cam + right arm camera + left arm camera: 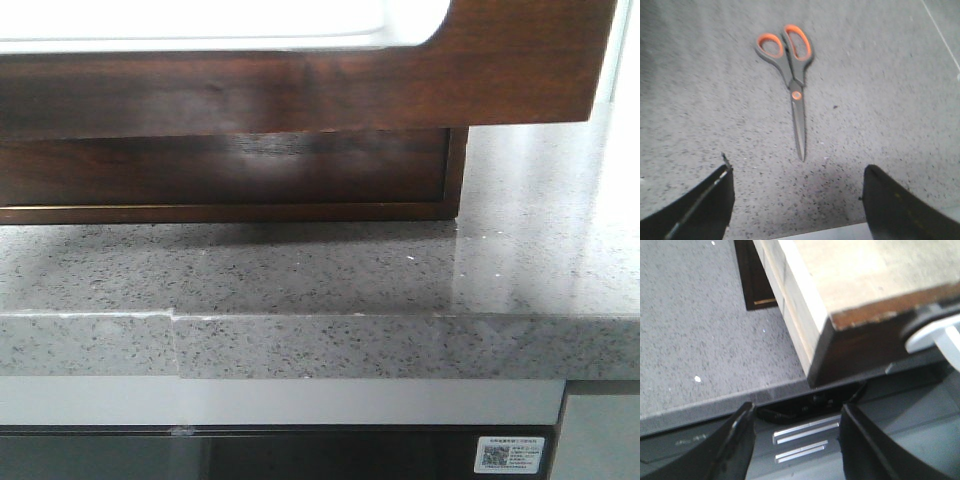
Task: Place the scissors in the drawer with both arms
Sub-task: 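Lower the right gripper onto the grey-and-orange scissors and grasp them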
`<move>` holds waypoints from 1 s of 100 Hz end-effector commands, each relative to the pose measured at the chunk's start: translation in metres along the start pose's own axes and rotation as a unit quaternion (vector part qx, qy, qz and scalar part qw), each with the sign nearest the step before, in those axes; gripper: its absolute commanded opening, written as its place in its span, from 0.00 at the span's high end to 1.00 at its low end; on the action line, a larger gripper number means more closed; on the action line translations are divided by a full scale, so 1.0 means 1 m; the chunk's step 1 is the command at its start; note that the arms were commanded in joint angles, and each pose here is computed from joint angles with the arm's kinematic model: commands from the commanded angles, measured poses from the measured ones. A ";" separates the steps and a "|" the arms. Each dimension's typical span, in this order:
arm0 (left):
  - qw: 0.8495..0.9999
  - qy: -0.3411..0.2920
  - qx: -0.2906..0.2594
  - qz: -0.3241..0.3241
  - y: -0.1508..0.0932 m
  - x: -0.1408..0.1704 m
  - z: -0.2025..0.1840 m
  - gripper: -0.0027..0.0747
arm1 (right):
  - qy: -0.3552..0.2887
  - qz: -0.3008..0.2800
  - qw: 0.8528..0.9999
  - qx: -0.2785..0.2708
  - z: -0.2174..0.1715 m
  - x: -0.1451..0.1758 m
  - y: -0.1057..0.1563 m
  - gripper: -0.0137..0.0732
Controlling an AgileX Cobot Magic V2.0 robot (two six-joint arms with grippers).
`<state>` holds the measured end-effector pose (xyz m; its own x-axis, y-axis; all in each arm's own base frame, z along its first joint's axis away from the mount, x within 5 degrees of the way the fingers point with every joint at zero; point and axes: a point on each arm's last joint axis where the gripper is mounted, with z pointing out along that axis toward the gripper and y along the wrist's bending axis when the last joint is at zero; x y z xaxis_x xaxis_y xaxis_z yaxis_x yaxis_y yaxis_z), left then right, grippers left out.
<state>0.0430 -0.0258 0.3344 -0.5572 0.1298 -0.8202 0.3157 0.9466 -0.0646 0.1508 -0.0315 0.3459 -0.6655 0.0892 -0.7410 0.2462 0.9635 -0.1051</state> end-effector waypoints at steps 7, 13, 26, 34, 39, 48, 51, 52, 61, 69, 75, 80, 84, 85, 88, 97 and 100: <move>0.997 -0.075 -0.010 -0.009 0.004 -0.014 0.004 0.52 | 0.019 0.011 1.000 0.017 0.020 -0.026 -0.004 0.29; 0.996 -0.083 -0.014 -0.007 0.005 -0.015 0.006 0.52 | 0.037 0.010 0.999 0.020 0.031 -0.032 -0.003 0.29; 0.993 -0.113 -0.022 -0.009 0.007 -0.019 0.007 0.52 | 0.056 0.008 0.998 0.019 0.048 -0.044 0.000 0.29; 0.994 -0.107 -0.020 -0.009 0.006 -0.018 0.007 0.52 | 0.064 0.007 0.998 0.021 0.057 -0.052 0.000 0.29; 0.995 -0.095 -0.019 -0.006 0.006 -0.016 0.007 0.52 | 0.068 0.010 0.997 0.024 0.063 -0.056 -0.002 0.29; 0.996 -0.088 -0.031 0.004 0.008 -0.015 0.008 0.52 | 0.079 0.021 0.996 0.031 0.074 -0.061 -0.008 0.29; 0.996 -0.088 -0.033 0.005 0.008 -0.015 0.008 0.52 | 0.085 0.025 0.996 0.029 0.077 -0.063 -0.010 0.29; 0.996 -0.088 -0.034 0.006 0.009 -0.015 0.008 0.52 | 0.089 0.030 0.995 0.027 0.079 -0.062 -0.011 0.29; 0.996 -0.087 -0.036 0.008 0.009 -0.015 0.008 0.52 | 0.110 0.035 0.993 0.002 0.091 -0.066 -0.017 0.29; 0.996 -0.087 -0.037 0.009 0.009 -0.015 0.008 0.52 | 0.133 0.036 0.990 -0.025 0.106 -0.069 -0.020 0.29; 0.995 -0.087 -0.038 0.009 0.009 -0.015 0.007 0.52 | 0.155 0.029 0.987 -0.035 0.116 -0.070 -0.021 0.29; 0.995 -0.087 -0.038 0.009 0.009 -0.015 0.007 0.52 | 0.176 0.019 0.983 -0.039 0.126 -0.071 -0.021 0.29; 0.995 -0.088 -0.038 0.009 0.009 -0.015 0.007 0.52 | 0.189 0.014 0.981 -0.041 0.132 -0.073 -0.021 0.29; 0.995 -0.088 -0.038 0.009 0.009 -0.015 0.007 0.52 | 0.192 0.013 0.980 -0.042 0.134 -0.073 -0.021 0.30; 0.995 -0.088 -0.038 0.009 0.009 -0.015 0.007 0.52 | 0.200 0.010 0.979 -0.043 0.139 -0.074 -0.021 0.31; 0.995 -0.088 -0.038 0.009 0.009 -0.015 0.007 0.52 | 0.221 -0.003 0.974 -0.051 0.154 -0.076 -0.020 0.38; 0.995 -0.088 -0.038 0.009 0.009 -0.015 0.007 0.52 | 0.224 -0.004 0.973 -0.052 0.158 -0.078 -0.020 0.41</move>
<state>0.0560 -0.0207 0.3298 -0.4695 0.1230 -0.8743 0.2667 0.9638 -0.0076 0.3013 -0.0942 0.2870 -0.9256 0.1887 -0.3280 0.2051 0.9786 -0.0158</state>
